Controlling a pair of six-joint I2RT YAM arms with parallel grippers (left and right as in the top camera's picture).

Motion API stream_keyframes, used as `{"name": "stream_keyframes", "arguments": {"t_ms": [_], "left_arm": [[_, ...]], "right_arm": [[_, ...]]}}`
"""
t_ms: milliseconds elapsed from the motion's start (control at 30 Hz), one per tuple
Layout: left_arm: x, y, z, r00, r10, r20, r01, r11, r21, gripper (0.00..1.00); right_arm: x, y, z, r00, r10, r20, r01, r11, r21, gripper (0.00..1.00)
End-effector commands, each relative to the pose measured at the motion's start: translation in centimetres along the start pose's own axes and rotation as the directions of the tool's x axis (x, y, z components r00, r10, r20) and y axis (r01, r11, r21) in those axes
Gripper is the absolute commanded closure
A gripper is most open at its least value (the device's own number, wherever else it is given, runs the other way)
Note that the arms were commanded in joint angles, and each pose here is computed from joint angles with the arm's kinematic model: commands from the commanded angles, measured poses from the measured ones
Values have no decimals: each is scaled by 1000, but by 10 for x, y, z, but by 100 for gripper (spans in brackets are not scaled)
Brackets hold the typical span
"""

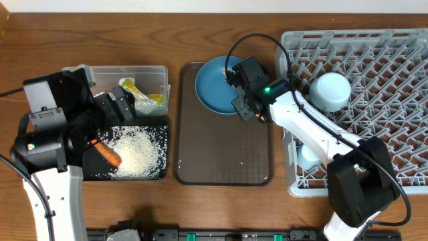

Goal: Sort waste into correct bins and load items into the dishwasher rack
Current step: 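Lower the right gripper and close it on the chopsticks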

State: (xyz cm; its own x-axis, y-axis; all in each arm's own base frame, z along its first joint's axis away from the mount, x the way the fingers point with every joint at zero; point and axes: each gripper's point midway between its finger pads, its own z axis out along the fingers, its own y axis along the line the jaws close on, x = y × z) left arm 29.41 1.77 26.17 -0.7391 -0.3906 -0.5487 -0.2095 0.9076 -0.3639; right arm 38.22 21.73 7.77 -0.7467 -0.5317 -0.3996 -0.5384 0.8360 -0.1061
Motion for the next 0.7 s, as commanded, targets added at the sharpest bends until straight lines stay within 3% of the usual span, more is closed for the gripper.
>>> {"name": "stream_keyframes", "arguments": {"t_ms": [0, 667], "left_arm": [[-1, 3, -2, 1000, 10, 8, -10, 1000, -14, 2], [-1, 3, -2, 1000, 10, 8, -10, 1000, -14, 2]], "right_arm": [[2, 1, -2, 1000, 0, -8, 0, 1000, -9, 99], [14, -16, 4, 999, 20, -39, -18, 999, 46, 98]]}}
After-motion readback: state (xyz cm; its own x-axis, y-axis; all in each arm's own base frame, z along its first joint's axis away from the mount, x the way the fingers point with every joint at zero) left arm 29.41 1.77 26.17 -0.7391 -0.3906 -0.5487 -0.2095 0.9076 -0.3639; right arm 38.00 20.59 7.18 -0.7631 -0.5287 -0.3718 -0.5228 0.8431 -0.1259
